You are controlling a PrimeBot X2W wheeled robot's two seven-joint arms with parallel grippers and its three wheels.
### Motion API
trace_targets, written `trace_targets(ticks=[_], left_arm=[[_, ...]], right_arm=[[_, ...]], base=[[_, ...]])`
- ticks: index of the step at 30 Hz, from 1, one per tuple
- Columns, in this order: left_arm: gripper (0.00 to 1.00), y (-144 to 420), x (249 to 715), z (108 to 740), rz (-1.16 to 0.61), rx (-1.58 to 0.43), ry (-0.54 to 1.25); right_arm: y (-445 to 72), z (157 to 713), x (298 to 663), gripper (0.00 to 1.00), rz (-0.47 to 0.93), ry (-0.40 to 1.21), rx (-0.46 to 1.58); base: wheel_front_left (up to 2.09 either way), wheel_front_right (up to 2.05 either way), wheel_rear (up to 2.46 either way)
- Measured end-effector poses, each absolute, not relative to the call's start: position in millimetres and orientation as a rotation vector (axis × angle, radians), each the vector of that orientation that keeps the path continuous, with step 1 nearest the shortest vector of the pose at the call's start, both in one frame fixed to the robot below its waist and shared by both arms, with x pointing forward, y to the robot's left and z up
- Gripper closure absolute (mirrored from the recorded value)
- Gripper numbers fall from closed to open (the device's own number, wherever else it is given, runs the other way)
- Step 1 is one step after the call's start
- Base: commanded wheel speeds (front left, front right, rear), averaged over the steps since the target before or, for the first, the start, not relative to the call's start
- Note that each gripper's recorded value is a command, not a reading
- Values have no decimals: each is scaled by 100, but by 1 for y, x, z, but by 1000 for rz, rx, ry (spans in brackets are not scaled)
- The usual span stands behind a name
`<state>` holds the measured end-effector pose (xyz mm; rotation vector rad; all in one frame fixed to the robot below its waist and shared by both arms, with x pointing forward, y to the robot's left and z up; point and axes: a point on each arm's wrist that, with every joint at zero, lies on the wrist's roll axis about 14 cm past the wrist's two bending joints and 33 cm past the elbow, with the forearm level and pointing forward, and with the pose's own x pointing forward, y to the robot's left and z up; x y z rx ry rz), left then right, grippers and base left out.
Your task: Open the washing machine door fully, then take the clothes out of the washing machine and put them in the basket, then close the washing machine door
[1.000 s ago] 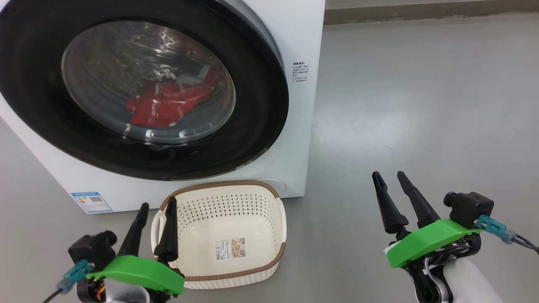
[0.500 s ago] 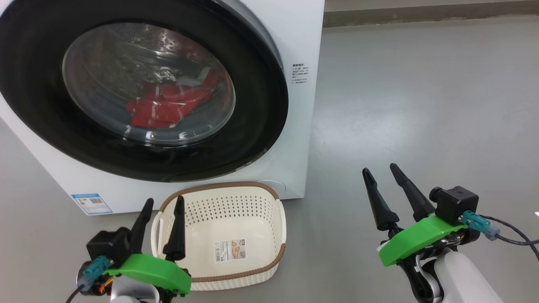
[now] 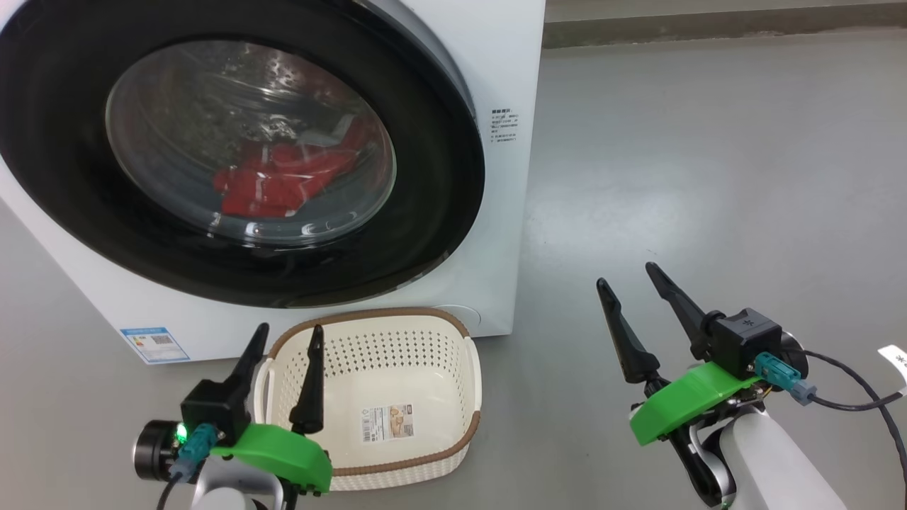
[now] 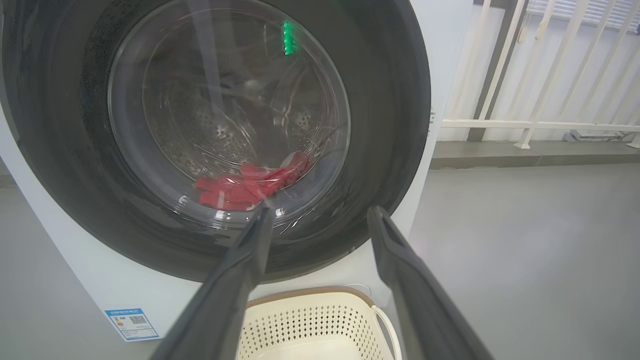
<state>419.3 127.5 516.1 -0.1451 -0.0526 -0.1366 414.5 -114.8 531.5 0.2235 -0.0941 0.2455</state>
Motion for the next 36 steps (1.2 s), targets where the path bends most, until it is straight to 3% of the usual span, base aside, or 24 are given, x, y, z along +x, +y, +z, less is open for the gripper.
trace_targets(ticks=[22,23,24,25,26,36], left_arm=[[0,126,427,517,-142,-135,-57],[0,126,427,516,-141,-135,-55],[0,126,427,515,-141,-135,-52],[0,126,427,514,-141,-136,-50],[0,126,428,513,-140,-137,-47],[0,124,438,512,-147,-146,-52]], right_arm=[[-114,533,421,0,252,-105,180],[-114,532,422,20,251,-101,185],[-114,530,422,53,251,-96,189],[-114,528,422,67,250,-89,192],[-114,526,423,100,251,-84,192],[-109,528,449,100,242,-76,366]], base=[[0,0,0],[0,0,0],[0,0,0],[0,0,0],[0,0,0],[0,0,0]])
